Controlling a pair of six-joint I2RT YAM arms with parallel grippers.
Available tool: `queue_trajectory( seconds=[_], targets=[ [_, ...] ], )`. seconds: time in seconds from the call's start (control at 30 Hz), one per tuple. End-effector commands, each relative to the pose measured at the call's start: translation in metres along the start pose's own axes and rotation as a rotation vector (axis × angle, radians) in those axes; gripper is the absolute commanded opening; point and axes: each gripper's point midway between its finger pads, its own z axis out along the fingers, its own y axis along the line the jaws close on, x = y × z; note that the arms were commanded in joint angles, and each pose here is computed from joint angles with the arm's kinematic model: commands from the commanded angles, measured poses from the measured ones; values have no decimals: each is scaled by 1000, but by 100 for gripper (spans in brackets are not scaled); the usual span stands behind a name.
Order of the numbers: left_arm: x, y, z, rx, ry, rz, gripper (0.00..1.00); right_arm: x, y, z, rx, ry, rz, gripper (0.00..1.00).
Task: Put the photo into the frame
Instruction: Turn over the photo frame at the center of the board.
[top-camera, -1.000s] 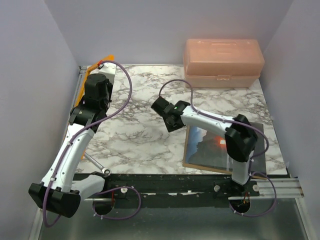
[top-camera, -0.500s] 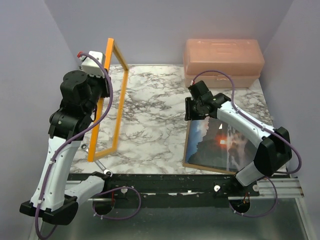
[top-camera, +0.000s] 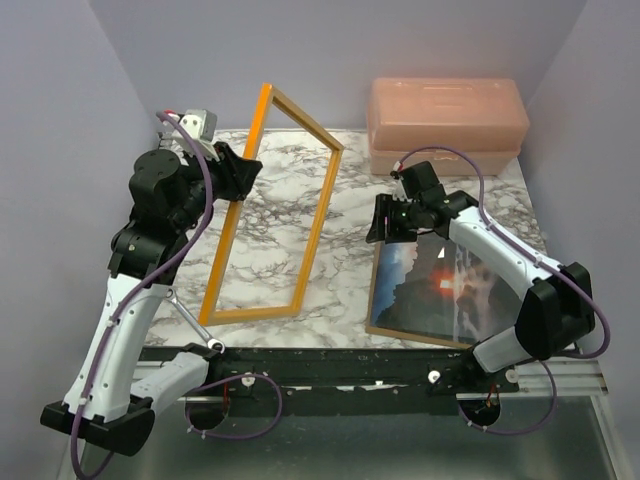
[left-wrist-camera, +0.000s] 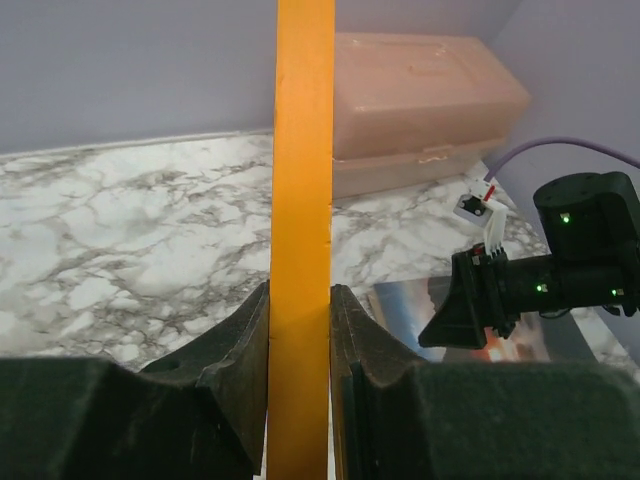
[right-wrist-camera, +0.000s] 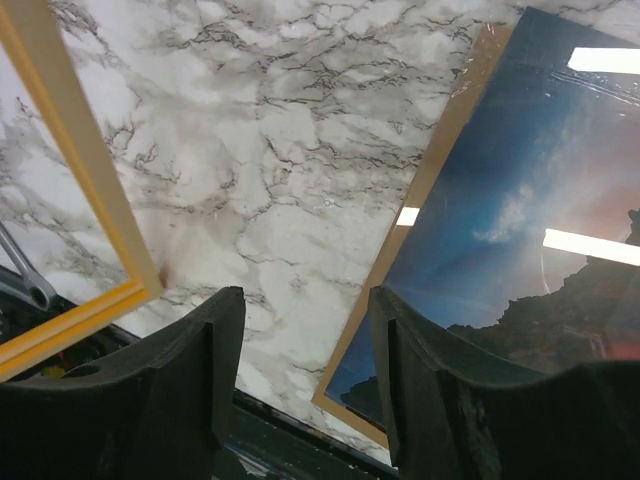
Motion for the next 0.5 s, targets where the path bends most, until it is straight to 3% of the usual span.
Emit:
queue_trajectory(
  seconds=[0.0, 0.2, 0.47],
  targets=[
    [-4, -23, 10, 130, -67, -153, 0, 1, 8, -7, -106, -1, 16, 61],
    [15, -4, 20, 107, -71, -283, 0, 11, 7, -1, -174, 25, 58, 73],
    [60, 47, 34, 72, -22, -457, 0, 21, 16, 19, -267, 77, 94, 78]
  ],
)
